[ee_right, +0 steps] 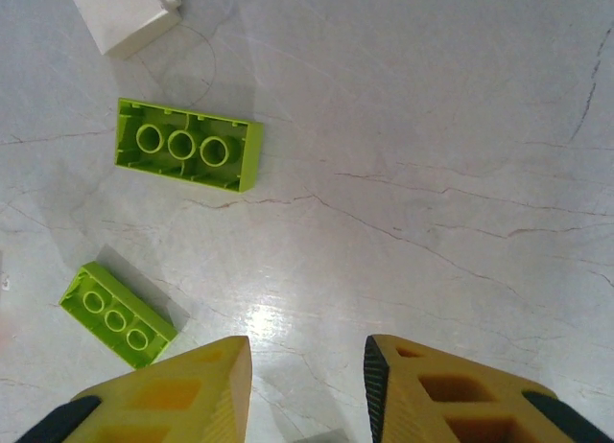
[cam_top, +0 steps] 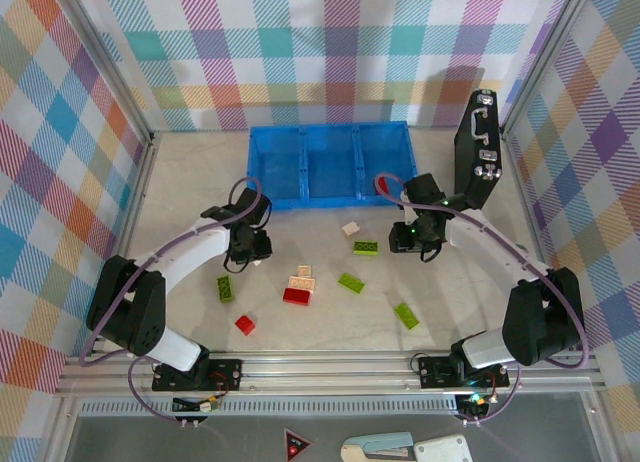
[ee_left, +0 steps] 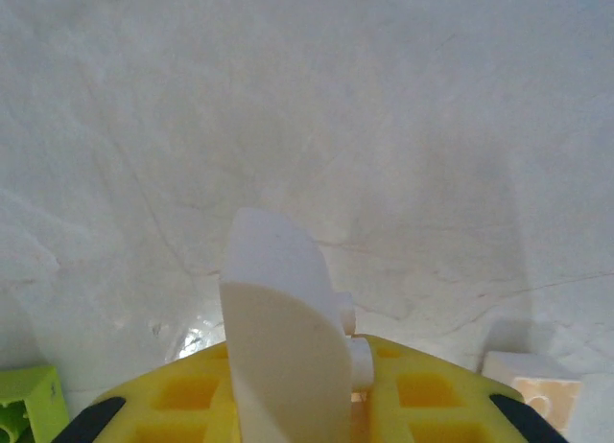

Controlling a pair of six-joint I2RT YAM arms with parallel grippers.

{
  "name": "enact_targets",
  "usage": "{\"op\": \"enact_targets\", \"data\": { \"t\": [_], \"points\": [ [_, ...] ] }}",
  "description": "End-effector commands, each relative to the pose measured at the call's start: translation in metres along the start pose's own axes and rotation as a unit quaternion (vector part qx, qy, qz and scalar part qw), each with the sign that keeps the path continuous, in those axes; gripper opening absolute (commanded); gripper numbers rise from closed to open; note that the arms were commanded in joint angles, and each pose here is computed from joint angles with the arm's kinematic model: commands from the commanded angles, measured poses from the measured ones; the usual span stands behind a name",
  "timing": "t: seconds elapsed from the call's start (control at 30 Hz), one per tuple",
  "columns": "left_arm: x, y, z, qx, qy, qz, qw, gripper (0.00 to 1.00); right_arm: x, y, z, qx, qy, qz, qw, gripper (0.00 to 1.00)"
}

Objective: Sort the legos into containers by color
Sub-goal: Pick up the lego from the bottom-left of the table, then place the lego in the container.

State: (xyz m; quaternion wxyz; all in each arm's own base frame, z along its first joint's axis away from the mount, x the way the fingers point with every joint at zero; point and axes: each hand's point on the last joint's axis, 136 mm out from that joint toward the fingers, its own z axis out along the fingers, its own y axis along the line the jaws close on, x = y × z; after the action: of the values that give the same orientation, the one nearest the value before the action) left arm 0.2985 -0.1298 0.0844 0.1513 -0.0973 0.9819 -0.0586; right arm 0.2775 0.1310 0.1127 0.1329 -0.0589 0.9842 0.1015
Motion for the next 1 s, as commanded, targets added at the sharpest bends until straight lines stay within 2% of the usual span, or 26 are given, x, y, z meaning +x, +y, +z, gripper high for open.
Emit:
{"op": "enact_targets", "data": {
  "t": [0.0, 0.4, 0.7, 0.97],
  "points": [
    [-0.007, -0.003, -0.007, -0.014, -0.001, 0.029, 0.999, 0.24, 0.006, -0.001, -0.007, 0.006, 0.0, -0.009, 1.0, 0.37],
    [-0.058, -0.023, -0.023, -0.006, -0.027, 0.046, 0.999, 0.23, 0.009, -0.005, -0.01, 0.015, 0.003, -0.014, 1.0, 0.37],
    [-0.111, -0.037, -0.035, 0.013, -0.051, 0.049, 0.997, 0.22, 0.012, -0.009, -0.017, 0.027, 0.001, -0.02, 0.999, 0.37],
    [-0.158, -0.05, -0.026, 0.026, -0.064, 0.065, 0.996, 0.22, 0.021, -0.015, -0.026, 0.039, 0.002, -0.022, 0.999, 0.37]
  ]
}}
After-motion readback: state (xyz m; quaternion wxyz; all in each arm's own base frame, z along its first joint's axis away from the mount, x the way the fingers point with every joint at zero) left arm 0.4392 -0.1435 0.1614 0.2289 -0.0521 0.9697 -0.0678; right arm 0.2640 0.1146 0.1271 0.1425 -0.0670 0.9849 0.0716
